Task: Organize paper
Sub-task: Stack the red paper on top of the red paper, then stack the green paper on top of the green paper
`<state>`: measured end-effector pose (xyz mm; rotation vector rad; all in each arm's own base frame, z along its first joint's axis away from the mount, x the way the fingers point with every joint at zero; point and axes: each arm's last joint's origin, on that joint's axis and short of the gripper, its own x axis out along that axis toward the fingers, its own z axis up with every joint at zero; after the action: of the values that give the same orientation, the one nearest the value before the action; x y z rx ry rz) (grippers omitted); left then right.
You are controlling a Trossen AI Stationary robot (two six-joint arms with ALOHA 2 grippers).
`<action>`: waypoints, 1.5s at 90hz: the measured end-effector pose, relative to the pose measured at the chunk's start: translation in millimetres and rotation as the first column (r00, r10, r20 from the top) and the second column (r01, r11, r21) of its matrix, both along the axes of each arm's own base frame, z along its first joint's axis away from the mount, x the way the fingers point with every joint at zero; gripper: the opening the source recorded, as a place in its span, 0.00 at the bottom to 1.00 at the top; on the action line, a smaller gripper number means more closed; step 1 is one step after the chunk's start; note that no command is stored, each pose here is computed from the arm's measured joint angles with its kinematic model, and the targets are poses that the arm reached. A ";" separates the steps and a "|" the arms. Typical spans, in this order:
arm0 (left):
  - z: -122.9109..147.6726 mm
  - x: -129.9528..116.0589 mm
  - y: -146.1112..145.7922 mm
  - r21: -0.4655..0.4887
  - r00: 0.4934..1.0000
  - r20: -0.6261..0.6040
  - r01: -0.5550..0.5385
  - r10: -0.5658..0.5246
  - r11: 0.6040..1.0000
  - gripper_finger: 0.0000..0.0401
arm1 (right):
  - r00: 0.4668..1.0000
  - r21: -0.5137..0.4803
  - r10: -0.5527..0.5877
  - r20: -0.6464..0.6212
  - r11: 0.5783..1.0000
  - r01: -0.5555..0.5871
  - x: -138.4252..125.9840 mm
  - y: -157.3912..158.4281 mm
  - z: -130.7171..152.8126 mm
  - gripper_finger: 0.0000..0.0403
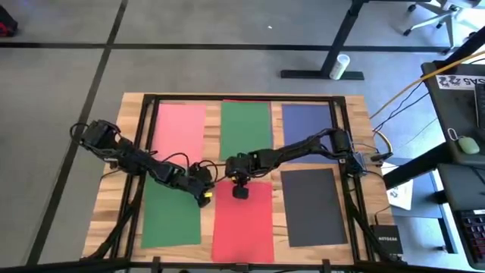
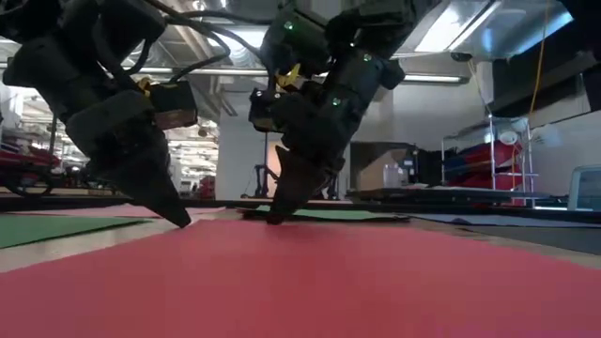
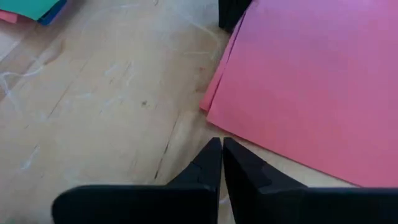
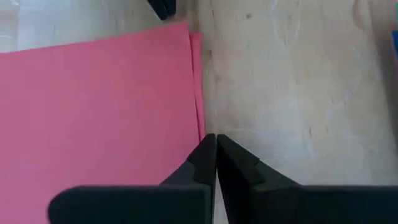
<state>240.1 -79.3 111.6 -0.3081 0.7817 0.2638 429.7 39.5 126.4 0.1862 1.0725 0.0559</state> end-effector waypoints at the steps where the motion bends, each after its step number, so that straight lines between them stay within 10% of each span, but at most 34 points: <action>1: 0.0 0.0 0.0 0.000 1.000 0.000 0.000 0.000 1.000 0.00 | 1.000 0.001 0.001 0.000 1.000 -0.001 0.0 0.0 0.0 0.00; 80: 0.4 -0.5 -2.7 -0.001 1.000 0.002 0.007 -0.007 1.000 0.00 | 0.998 -0.041 0.047 0.028 0.998 -0.046 6.9 0.2 11.2 0.00; 135: 6.6 -22.3 -47.5 0.001 0.996 0.087 0.035 -0.035 0.999 0.00 | 0.994 -0.380 -0.075 -0.082 0.924 0.038 6.8 -28.9 30.4 0.12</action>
<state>217.8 -126.9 118.2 -0.3041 0.7003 0.2162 436.5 10.6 156.7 -0.1307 1.1516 -0.2141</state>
